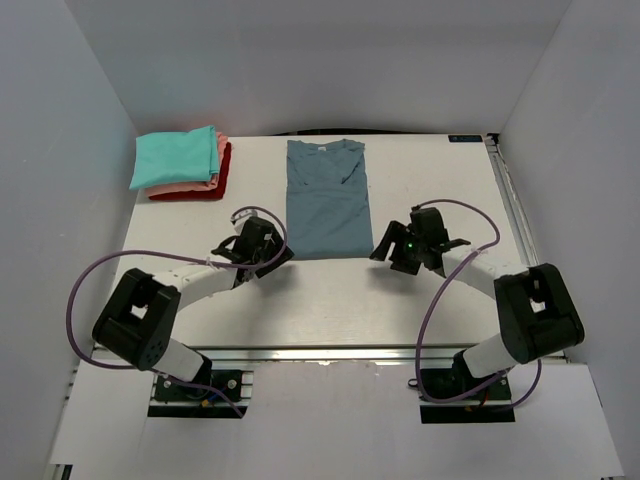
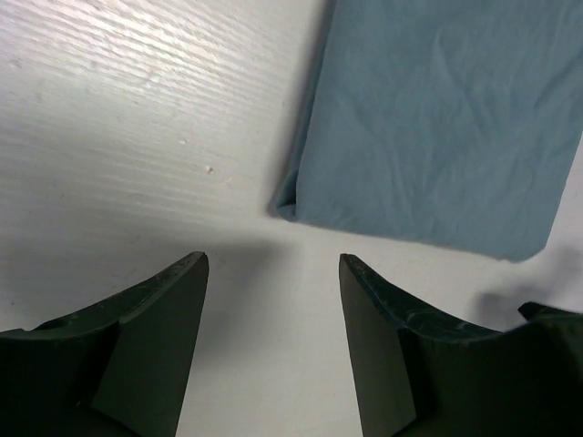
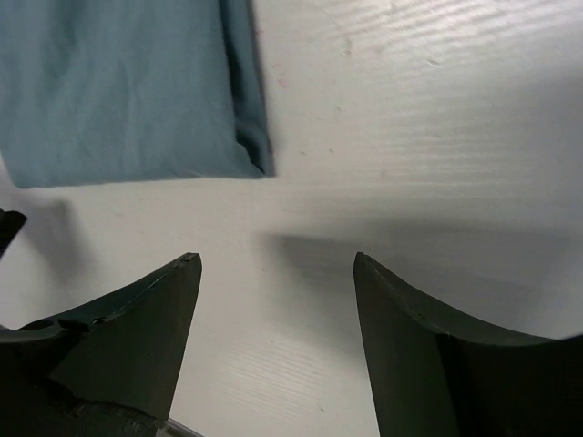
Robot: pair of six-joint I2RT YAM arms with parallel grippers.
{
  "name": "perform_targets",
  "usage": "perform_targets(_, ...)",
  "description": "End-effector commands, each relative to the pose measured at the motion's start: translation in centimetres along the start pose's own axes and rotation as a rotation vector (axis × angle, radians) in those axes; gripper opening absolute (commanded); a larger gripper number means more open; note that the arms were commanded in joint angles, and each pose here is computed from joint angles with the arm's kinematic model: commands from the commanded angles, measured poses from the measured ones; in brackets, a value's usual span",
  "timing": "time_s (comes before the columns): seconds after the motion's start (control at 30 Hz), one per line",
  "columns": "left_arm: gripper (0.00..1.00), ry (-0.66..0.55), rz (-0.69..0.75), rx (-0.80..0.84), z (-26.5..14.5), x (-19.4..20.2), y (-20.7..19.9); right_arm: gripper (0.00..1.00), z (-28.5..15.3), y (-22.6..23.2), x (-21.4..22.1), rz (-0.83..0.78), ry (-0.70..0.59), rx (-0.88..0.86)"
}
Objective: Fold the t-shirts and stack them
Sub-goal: Grab one side of the 2/3 rectangular tshirt with both arms
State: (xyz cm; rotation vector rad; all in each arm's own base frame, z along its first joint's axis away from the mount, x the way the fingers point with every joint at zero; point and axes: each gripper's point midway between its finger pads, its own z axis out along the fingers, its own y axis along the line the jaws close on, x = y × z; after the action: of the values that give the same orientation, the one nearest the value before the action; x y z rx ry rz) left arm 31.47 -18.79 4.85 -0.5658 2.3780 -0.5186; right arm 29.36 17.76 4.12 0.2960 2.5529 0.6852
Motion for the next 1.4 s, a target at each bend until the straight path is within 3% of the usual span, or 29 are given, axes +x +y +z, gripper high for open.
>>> perform_targets(0.0, 0.7, -0.154, -0.098, 0.018, -0.1, -3.2, -1.2, 0.74, 0.7, 2.0, -1.6, 0.038, -0.08, -0.064)
perform_targets(0.4, 0.7, -0.101, -0.196, 0.004, 3.2, -1.3, -0.9, 0.76, 3.6, 1.9, -1.0, 0.125, -0.066, -0.046)
perform_targets(0.77, 0.67, -0.06, -0.253, 0.029, 3.2, 0.1, -1.3, 0.62, 4.9, 2.0, -0.6, 0.162, -0.04, -0.063)
perform_targets(1.0, 0.65, -0.047, -0.275, 0.013, 3.3, 0.9, -0.5, 0.61, 5.5, 1.6, -0.6, 0.171, -0.046, -0.046)
perform_targets(1.2, 0.5, -0.03, -0.307, 0.021, 4.0, 1.4, -0.6, 0.63, 6.0, 1.5, -0.8, 0.174, -0.047, -0.034)
perform_targets(1.23, 0.41, -0.028, -0.31, 0.024, 4.2, 1.5, -0.7, 0.6, 6.1, 1.4, -0.7, 0.175, -0.044, -0.031)
perform_targets(1.27, 0.13, -0.029, -0.312, 0.023, 4.2, 1.5, -0.7, 0.33, 6.2, 1.5, -0.8, 0.175, -0.043, -0.034)
perform_targets(1.3, 0.0, -0.034, -0.313, 0.021, 4.3, 1.4, -0.6, 0.17, 6.3, 1.5, -0.7, 0.176, -0.041, -0.034)
perform_targets(1.33, 0.0, -0.038, -0.304, 0.017, 4.3, 1.3, -0.6, 0.0, 6.3, 1.5, -0.8, 0.182, -0.043, -0.037)
perform_targets(1.37, 0.0, -0.044, -0.295, 0.024, 4.2, 1.0, -1.0, 0.0, 6.3, 1.4, -0.5, 0.185, -0.036, -0.034)
